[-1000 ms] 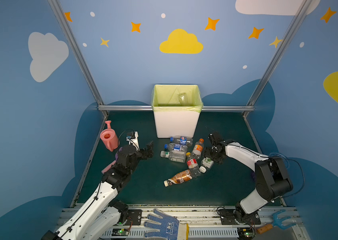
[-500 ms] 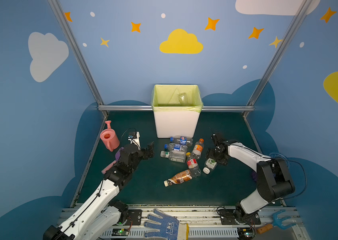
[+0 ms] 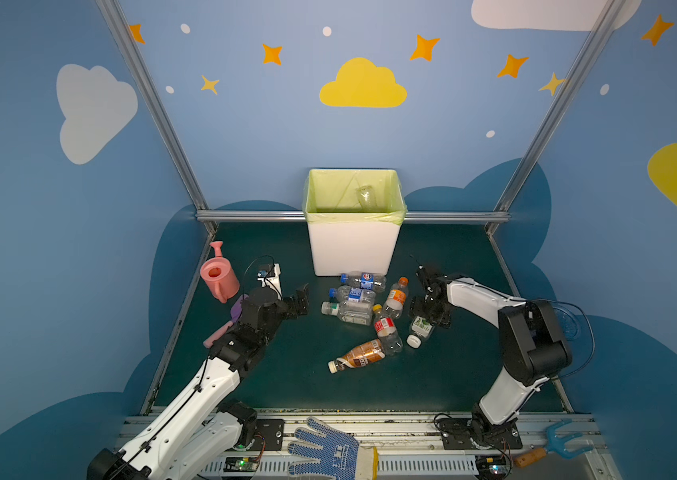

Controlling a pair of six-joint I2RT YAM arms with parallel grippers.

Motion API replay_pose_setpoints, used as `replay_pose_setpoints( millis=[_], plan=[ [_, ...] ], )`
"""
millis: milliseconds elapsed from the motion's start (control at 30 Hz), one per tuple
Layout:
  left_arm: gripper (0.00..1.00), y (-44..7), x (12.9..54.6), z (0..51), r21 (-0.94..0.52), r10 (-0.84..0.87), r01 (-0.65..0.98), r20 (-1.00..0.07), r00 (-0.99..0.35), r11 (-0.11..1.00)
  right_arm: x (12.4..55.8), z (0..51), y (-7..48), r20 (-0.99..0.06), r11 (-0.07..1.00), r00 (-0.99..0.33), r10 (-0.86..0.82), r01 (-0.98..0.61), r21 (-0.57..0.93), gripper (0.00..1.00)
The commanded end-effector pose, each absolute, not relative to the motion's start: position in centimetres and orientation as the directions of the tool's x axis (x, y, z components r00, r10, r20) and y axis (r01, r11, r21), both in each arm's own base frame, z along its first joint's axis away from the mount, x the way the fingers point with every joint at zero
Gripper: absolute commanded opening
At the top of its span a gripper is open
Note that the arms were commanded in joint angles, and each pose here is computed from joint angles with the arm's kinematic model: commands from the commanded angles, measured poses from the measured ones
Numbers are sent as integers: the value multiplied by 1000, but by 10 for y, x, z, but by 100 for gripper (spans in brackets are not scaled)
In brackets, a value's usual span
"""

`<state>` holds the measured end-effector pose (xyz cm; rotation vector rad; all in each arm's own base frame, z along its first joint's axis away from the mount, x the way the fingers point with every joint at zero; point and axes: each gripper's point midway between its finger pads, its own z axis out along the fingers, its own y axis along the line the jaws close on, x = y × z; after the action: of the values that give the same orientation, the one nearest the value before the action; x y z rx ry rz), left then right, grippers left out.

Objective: Throw the plastic bottles in the bin
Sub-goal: 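Lift the lime bottle over the bin and open the right gripper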

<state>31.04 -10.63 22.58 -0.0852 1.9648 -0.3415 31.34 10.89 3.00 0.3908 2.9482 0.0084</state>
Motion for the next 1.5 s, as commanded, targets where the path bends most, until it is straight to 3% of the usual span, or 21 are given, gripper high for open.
replay_pose_setpoints(
  millis=[0, 167, 333, 467, 600, 700, 767, 833, 933, 1067, 1133, 1267, 1467],
  plan=[
    [100, -106, 308, 219, -251, -183, 104, -882, -434, 962, 318, 38, 112, -160, 971, -958, 238, 235, 37, 73],
    [100, -110, 308, 216, -244, -164, 124, -878, -450, 962, 330, 50, 121, -179, 979, -963, 201, 189, 81, 56],
    [100, -111, 308, 213, -240, -157, 127, -873, -462, 962, 368, 123, 134, -361, 981, -921, 145, 87, 171, 50],
    [100, -112, 310, 207, -243, -159, 123, -867, -472, 962, 407, 257, 135, -625, 972, -766, 149, -2, 235, 49],
    [100, -116, 311, 199, -248, -152, 130, -853, -499, 960, 422, 424, 122, -887, 957, -418, 197, -115, 266, 50],
    [100, -124, 313, 192, -253, -135, 157, -838, -529, 955, 421, 512, 99, -910, 906, -202, 362, -153, 394, 50],
    [100, -130, 313, 187, -250, -117, 172, -826, -551, 953, 425, 541, 91, -877, 858, -127, 463, -184, 479, 50],
    [100, -134, 313, 183, -231, -91, 175, -813, -575, 957, 435, 554, 102, -846, 808, -110, 522, -255, 531, 52],
    [100, -142, 311, 178, -182, -30, 197, -803, -595, 963, 466, 540, 149, -799, 711, -233, 555, -367, 601, 55],
    [100, -158, 308, 170, -141, 35, 241, -795, -606, 960, 507, 482, 238, -777, 659, -470, 419, -432, 616, 62],
    [100, -165, 307, 167, -134, 53, 257, -791, -609, 957, 516, 464, 264, -775, 655, -518, 362, -450, 607, 69],
    [100, -175, 303, 166, -103, 92, 278, -788, -608, 955, 516, 475, 267, -818, 696, -460, 344, -461, 551, 89],
    [100, -201, 289, 165, -32, 219, 395, -790, -573, 918, 479, 532, 223, -886, 758, -287, 364, -462, 461, 95]
  ],
)
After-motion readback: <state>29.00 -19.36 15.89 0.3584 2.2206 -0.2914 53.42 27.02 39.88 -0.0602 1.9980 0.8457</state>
